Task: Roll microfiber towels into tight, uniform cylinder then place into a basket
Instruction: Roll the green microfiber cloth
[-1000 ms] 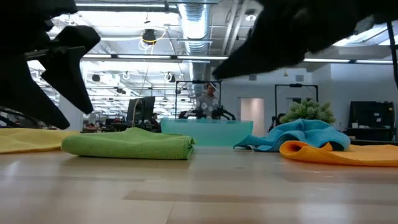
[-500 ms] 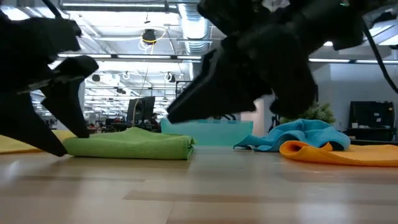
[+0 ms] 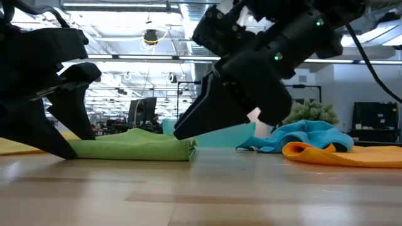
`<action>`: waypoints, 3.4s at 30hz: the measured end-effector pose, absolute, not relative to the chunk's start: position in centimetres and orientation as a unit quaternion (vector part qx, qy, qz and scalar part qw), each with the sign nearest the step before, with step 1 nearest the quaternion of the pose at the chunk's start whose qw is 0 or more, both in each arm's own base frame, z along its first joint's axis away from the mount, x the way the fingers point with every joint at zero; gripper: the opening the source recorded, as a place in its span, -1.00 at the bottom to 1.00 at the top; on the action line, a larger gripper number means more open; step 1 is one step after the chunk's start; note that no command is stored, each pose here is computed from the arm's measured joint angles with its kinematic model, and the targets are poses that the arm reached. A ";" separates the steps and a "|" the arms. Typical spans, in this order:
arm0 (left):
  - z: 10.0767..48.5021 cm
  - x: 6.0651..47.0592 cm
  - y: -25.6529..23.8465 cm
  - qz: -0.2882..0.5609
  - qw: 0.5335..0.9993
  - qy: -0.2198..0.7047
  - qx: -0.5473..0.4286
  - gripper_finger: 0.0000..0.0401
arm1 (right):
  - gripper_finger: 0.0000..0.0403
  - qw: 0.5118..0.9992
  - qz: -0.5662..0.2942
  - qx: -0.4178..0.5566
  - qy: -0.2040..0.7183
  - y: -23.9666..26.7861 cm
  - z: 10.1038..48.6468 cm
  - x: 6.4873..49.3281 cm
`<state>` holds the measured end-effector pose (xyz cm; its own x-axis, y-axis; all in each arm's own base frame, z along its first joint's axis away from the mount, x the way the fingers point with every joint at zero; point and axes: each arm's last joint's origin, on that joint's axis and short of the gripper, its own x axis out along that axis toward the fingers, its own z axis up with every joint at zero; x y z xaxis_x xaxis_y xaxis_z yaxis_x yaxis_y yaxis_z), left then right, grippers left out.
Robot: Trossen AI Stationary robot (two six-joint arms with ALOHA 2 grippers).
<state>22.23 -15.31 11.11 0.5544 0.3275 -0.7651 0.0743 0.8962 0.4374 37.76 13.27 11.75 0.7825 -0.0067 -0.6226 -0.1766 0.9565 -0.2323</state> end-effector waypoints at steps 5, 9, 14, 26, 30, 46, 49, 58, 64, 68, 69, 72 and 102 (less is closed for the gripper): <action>11.1 22.3 -15.3 0.075 0.856 0.466 0.212 -0.15 | 0.01 0.935 0.051 -0.129 0.326 13.3 11.8 37.8; 11.1 22.4 -15.4 0.075 0.862 0.458 0.205 -0.15 | 0.01 0.939 0.056 -0.124 0.314 13.4 12.0 37.9; 11.1 22.5 -15.4 0.077 0.864 0.456 0.200 -0.15 | 0.01 0.938 0.055 -0.126 0.319 13.4 10.7 38.1; 11.1 22.6 -15.2 0.084 0.866 0.459 0.181 -0.17 | -0.04 0.933 0.041 -0.110 0.339 13.2 8.9 38.5; 11.1 22.6 -15.2 0.081 0.865 0.461 0.182 -0.27 | -0.11 0.933 0.044 -0.110 0.340 13.2 8.9 38.5; 11.1 22.7 -15.4 0.055 0.865 0.468 0.176 -0.87 | -0.09 0.933 0.052 -0.137 0.330 13.9 10.4 38.6; 11.2 22.8 -15.4 0.052 0.867 0.465 0.171 -0.97 | -0.10 0.924 0.049 -0.156 0.345 14.2 10.7 38.8; 13.0 22.7 -15.1 0.026 0.879 0.463 0.111 -0.97 | -0.17 0.895 0.040 -0.181 0.406 14.8 12.9 39.8; 13.8 23.2 -14.3 0.021 0.879 0.475 0.035 -0.97 | -0.26 0.889 0.038 -0.180 0.419 15.1 14.5 40.5; 13.7 23.4 -14.0 0.029 0.874 0.485 -0.019 -0.97 | -0.36 0.884 0.042 -0.188 0.426 15.2 15.2 40.7; 13.7 23.4 -14.0 0.034 0.873 0.486 -0.031 -0.97 | -0.38 0.882 0.043 -0.192 0.429 15.2 15.2 40.7; 13.7 23.4 -14.0 0.046 0.867 0.490 -0.069 -0.98 | -0.45 0.879 0.049 -0.204 0.428 15.2 15.2 40.7; 13.7 23.9 -12.9 0.123 0.837 0.492 -0.207 -0.96 | -0.37 0.867 0.163 -0.209 0.421 16.9 14.2 40.6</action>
<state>23.91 -12.89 13.70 0.4866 0.0016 -0.8736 -0.4089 0.8841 -0.2262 40.59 16.90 14.15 0.5925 0.1059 -0.7985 -0.4583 0.8596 -0.2261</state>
